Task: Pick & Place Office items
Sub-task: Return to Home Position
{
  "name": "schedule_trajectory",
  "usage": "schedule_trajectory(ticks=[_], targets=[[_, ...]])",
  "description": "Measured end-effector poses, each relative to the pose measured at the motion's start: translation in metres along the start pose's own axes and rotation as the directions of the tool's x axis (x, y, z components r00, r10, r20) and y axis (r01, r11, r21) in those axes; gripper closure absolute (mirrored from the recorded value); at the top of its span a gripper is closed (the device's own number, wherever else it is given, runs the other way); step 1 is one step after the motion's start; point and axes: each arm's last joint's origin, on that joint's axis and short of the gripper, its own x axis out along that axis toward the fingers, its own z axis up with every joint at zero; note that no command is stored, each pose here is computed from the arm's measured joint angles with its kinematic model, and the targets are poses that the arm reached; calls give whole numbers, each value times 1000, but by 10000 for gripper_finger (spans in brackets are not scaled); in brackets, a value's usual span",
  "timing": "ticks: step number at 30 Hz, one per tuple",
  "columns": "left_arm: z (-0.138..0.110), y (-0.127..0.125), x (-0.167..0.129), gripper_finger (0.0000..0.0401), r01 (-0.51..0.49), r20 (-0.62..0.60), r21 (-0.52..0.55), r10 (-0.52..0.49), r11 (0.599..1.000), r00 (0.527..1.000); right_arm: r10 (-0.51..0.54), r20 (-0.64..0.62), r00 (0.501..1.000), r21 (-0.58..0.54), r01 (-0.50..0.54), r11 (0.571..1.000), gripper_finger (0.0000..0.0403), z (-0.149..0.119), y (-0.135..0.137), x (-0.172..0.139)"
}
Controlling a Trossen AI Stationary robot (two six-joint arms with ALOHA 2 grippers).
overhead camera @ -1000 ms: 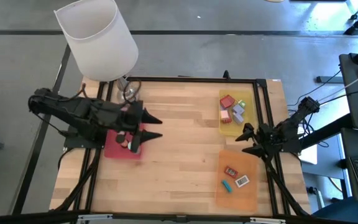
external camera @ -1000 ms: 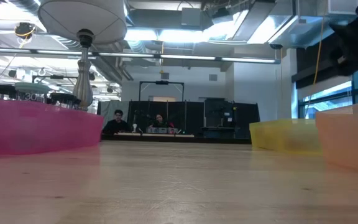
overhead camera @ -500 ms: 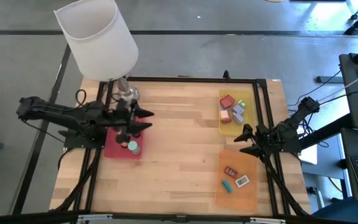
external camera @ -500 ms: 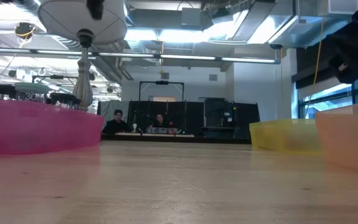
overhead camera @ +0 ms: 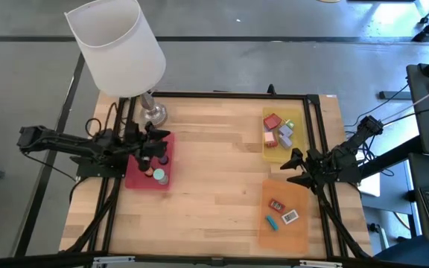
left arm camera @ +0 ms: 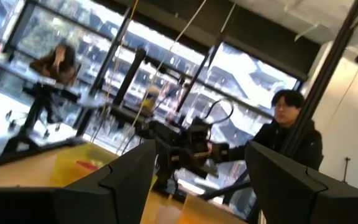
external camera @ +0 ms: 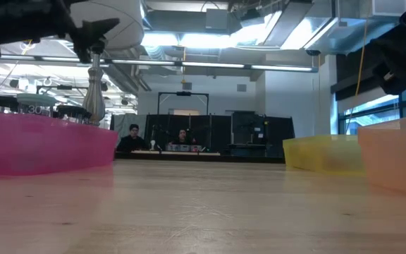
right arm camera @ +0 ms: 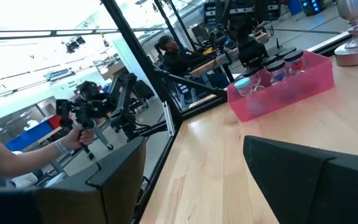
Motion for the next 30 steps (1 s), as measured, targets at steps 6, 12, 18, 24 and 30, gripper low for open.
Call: schedule_trajectory(ticks=[6, 12, 18, 24, 30], targets=[[-4, 6, -21, 155, 23, 73, 24, -25, 999, 997, -18, 11, 1000, 1, 18, 1000, 128, 0, -1, 0], [-6, 9, -27, 155, -14, 23, 37, 13, 999, 1000, -23, 14, 1000, -5, 23, 1000, 128, 1, -1, 0], [-21, 22, -30, 155, -251, -73, 92, 258, 964, 963, -54, 31, 998, -38, 55, 998, 128, 1, -2, 0], [-25, 32, -34, 155, -482, -27, 81, 485, 872, 874, -205, 111, 972, -65, 213, 975, 128, 3, -6, -1], [-24, 34, -35, 155, -542, 15, 122, 544, 832, 839, -394, 200, 897, -74, 414, 907, 128, 5, -12, -3]])
